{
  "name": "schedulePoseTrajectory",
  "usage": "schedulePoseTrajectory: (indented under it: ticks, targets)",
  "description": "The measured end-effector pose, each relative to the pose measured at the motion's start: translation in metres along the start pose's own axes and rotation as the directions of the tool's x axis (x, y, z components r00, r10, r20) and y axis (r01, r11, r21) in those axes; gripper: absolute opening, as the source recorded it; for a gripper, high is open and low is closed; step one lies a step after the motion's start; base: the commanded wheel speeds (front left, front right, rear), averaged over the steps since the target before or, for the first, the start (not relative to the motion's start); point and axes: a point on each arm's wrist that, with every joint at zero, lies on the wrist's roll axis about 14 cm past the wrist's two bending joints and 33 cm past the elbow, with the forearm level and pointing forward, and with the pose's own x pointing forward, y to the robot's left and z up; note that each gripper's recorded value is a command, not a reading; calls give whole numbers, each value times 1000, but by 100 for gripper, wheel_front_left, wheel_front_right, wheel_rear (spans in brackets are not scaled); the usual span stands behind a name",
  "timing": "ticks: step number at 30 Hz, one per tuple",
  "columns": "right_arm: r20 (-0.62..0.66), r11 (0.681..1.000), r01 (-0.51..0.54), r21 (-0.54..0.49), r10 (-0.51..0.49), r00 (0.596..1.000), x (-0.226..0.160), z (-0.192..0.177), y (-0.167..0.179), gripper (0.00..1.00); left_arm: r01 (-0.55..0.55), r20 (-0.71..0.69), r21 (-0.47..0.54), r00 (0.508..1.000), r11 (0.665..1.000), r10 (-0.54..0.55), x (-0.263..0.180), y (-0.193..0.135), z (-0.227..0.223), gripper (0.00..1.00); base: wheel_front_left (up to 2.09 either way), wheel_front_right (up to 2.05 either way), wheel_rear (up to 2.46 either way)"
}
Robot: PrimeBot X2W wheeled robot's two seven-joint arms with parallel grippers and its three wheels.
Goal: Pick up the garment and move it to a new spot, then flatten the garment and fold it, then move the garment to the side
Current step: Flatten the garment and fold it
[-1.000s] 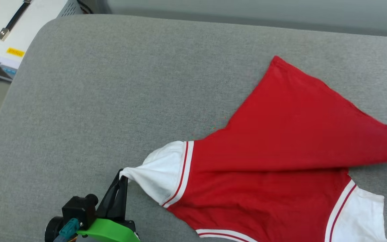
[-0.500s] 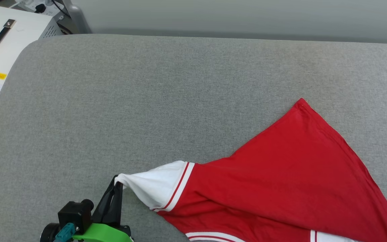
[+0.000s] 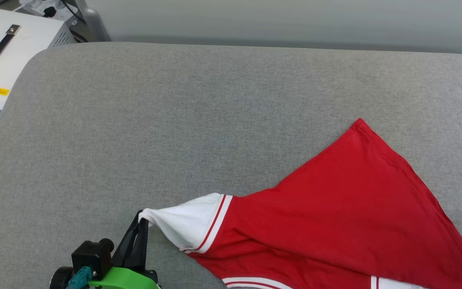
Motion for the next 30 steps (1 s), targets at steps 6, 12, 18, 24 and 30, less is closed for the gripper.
schedulePoseTrajectory:
  ticks: [6,12,18,24,30]
  targets:
    - [123,990,-54,-133,70,990,15,78,21,100,-6,-6,-2,1000,1000,6,3,1,-2,0,0,0,0]
    - [12,959,-151,-239,159,987,55,104,59,100,3,-4,7,1000,1000,-3,14,0,-1,0,0,0,0]
    - [-232,929,-217,-299,150,961,102,87,79,100,2,-8,4,1000,1000,-2,23,-1,-4,0,0,0,0]
    - [-351,914,-259,-312,142,926,148,76,97,100,-6,-19,-13,1000,1000,5,32,0,-10,0,0,0,0]
    - [-474,903,-306,-300,138,870,184,35,111,100,-27,-51,-20,998,999,26,35,6,-22,0,0,0,0]
